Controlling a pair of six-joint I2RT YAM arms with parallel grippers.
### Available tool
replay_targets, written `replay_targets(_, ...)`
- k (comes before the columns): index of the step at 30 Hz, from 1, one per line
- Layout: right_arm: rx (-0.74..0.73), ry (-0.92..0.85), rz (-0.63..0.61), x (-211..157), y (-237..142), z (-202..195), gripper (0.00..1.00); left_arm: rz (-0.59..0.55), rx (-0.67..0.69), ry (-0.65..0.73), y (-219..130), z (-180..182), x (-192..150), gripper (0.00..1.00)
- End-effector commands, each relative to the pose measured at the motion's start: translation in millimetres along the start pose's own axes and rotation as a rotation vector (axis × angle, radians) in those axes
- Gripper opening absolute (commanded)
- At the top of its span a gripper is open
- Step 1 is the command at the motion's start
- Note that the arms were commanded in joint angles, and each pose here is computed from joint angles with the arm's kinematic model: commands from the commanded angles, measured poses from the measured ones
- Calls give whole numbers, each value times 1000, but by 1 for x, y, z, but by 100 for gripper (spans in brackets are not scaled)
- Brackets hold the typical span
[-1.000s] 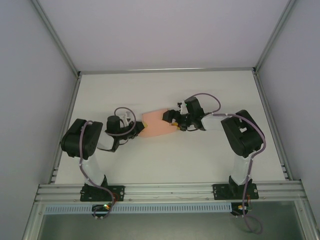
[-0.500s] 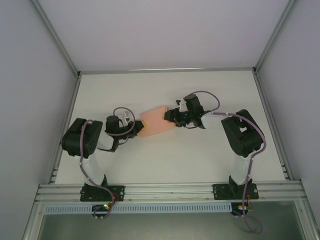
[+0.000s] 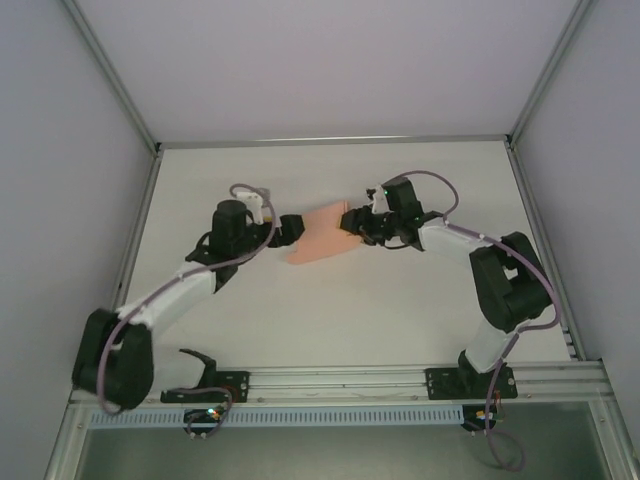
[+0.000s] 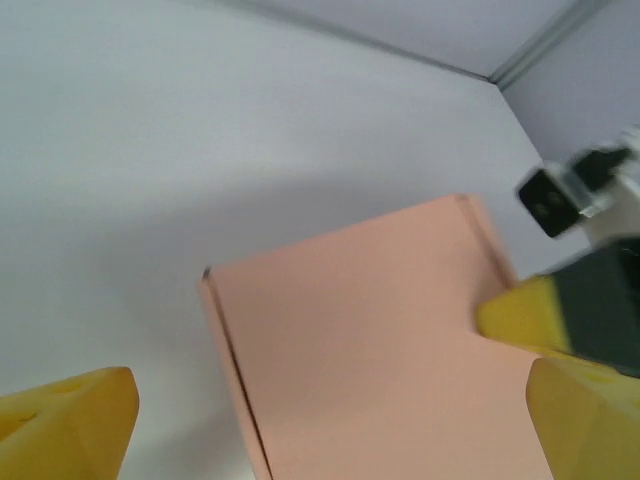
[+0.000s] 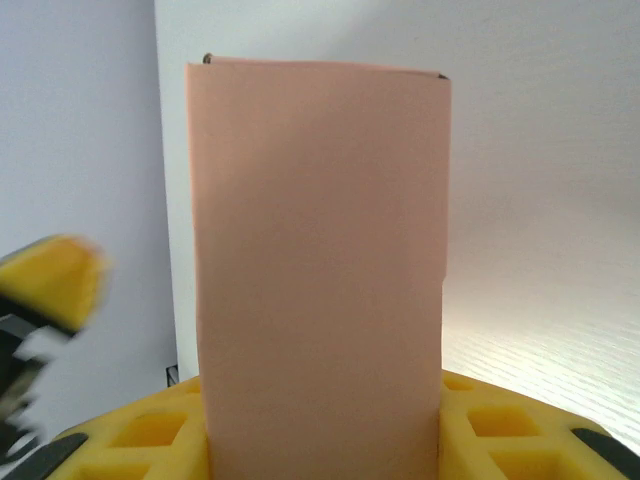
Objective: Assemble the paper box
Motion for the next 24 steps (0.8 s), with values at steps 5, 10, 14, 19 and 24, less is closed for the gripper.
replay_targets(5, 24, 168, 77, 12, -31, 16, 35, 8, 21, 698, -34, -30, -34, 100)
replay_targets(10, 39, 312, 183, 10, -46, 24, 34, 101, 6, 968, -28, -49, -68, 100)
replay_targets(14, 60, 385, 251, 3, -46, 27, 33, 149, 51, 1108, -12, -52, -79, 100)
replay_targets(19, 122, 473, 292, -3, -40, 30, 33, 166, 217, 1217, 11, -36, -72, 99)
replay_targets(24, 145, 492, 333, -9, -40, 32, 34, 140, 252, 1286, 25, -38, -69, 93)
Point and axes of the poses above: each hand's point on the last joint's axis, 136 mm out from that joint toward the fingers, its own y axis out along the fingers, its own z axis along the line the jaws close on, x = y × z, the point moved 2 cm from there along -y, back along the fingers, and after that the axes turned 13 degrees about -y, right-handed, at the moved point
